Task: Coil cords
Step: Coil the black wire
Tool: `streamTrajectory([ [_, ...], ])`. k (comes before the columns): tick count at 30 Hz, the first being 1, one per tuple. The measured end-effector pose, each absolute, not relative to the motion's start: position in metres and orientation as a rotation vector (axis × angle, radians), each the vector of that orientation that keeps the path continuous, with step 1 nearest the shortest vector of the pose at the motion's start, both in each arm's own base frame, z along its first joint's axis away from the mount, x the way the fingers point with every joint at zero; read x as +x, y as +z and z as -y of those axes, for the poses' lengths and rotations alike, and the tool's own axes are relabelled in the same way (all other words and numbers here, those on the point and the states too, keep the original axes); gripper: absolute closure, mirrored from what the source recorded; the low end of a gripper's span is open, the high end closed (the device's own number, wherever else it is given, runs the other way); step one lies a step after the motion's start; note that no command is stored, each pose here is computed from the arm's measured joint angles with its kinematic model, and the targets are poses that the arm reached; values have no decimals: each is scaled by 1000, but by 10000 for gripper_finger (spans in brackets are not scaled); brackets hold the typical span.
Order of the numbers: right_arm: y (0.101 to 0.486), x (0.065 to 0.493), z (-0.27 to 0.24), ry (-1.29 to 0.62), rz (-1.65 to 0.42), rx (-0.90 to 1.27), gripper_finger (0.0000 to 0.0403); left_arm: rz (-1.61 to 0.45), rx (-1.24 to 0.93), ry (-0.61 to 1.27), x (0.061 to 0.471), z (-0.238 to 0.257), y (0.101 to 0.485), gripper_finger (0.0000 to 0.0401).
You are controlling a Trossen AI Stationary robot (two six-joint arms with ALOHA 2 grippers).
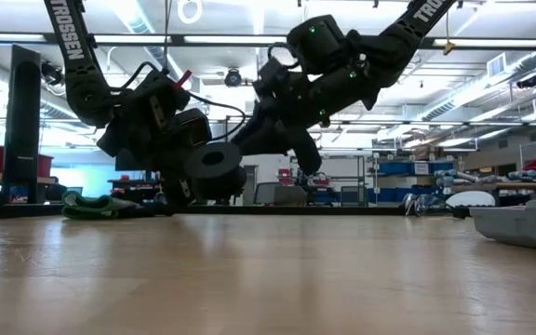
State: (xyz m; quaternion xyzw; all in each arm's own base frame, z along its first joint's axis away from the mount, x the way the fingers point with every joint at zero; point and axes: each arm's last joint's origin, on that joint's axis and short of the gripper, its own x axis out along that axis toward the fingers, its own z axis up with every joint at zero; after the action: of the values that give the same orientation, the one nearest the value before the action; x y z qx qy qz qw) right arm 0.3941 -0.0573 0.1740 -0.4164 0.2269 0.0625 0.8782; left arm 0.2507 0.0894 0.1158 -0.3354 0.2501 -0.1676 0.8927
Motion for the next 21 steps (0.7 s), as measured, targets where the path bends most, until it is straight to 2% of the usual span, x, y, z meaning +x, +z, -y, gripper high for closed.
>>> streamTrajectory([
  [7,177,397,43,213,-398,-942,331,-522,-717,-345,251,-89,116,401],
  [21,177,397,47,188,-411,-939,331,-522,-716,-345,251,-89,116,401],
])
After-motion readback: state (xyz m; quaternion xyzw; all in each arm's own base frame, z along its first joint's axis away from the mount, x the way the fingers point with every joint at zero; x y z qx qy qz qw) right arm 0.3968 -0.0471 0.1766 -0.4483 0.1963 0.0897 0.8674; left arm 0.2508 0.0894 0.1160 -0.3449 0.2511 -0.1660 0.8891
